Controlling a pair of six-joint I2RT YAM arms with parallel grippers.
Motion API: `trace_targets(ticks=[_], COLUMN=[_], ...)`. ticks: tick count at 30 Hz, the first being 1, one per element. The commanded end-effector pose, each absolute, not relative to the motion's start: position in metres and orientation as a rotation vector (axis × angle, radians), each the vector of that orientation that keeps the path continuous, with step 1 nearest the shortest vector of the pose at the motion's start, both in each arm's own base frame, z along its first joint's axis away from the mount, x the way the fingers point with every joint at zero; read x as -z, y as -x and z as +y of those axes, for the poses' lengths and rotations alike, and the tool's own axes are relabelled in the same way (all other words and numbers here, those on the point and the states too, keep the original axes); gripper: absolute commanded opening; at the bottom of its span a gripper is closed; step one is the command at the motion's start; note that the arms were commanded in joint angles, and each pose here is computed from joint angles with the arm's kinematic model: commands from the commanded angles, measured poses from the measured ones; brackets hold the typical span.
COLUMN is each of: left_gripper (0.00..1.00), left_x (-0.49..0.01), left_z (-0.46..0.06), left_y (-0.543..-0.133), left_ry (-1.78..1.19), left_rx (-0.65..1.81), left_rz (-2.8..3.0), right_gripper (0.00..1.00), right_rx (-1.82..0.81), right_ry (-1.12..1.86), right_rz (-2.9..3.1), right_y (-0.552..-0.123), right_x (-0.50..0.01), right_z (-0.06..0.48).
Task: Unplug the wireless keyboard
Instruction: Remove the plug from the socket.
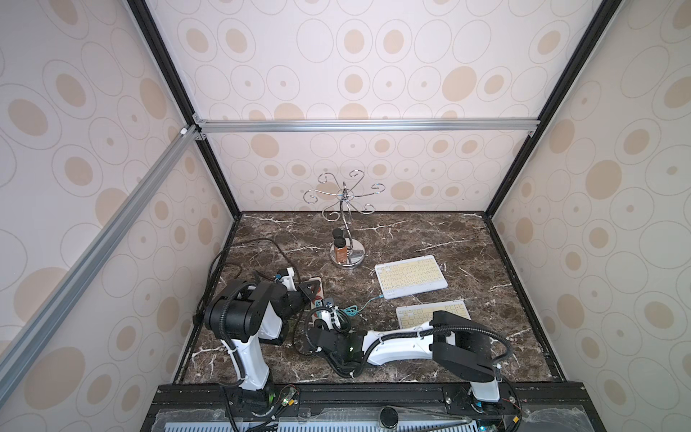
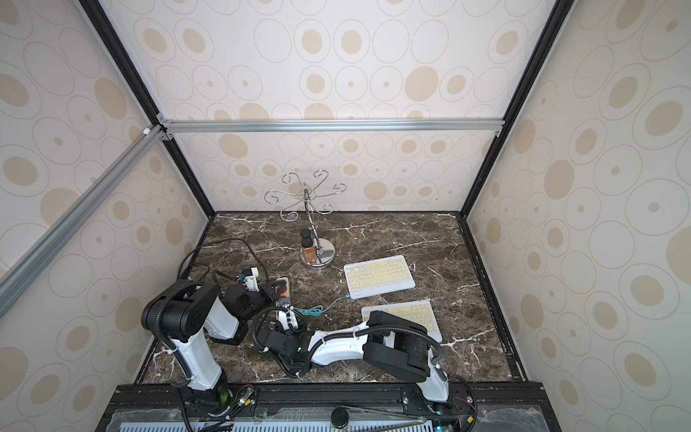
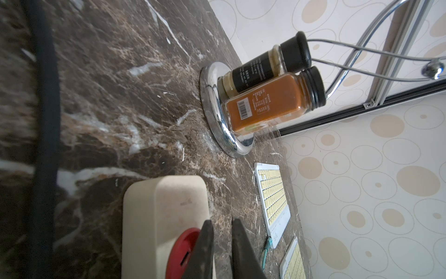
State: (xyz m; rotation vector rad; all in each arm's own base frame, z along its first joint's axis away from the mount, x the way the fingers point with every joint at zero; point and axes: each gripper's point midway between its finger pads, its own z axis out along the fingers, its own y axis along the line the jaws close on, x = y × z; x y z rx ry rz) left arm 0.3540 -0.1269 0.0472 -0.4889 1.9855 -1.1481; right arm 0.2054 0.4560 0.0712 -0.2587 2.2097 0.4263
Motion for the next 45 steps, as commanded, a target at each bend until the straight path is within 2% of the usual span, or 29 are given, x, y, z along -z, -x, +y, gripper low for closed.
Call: trace_targets(ticks=[1, 7, 13, 23, 29, 40, 45], left_gripper=[0.16, 0.16, 0.16, 0.16, 0.16, 0.16, 0.16], left_x=[0.034, 0.034, 0.035, 0.035, 0.035, 0.036, 0.037], left_z=[-0.119, -0.119, -0.119, -0.118, -0.119, -0.119, -0.120], left_y=[-0.308, -0.308, -0.307, -0.307, -0.308, -0.307, -0.307], left_ry=[0.688, 0.689, 0.690, 0.692, 0.692, 0.692, 0.694], left_rx=[1.036, 1.035, 1.036, 1.035, 1.037, 1.040, 1.043], left_rz=[2.303, 2.306, 2.307, 2.307, 2.306, 2.309, 2.311], right_gripper=[0.00, 0.00, 0.00, 0.00, 0.00, 0.00, 0.00], right_rx=[-0.434, -0.377, -0.539, -0.422, -0.546, -0.473, -0.610], right_ry=[0.340, 0.394, 0.350, 0.409, 0.358, 0.426, 0.397], right_rz=[2.279, 2.256, 2.271, 2.262, 2.243, 2.234, 2.220], right_y=[-0.192, -0.188, -0.189, -0.186, -0.187, -0.179, -0.178], right_x=[-0.055, -0.066, -0.063, -0.070, -0.075, -0.085, -0.093], right_z=[0.456, 0.470, 0.469, 0.476, 0.472, 0.484, 0.485])
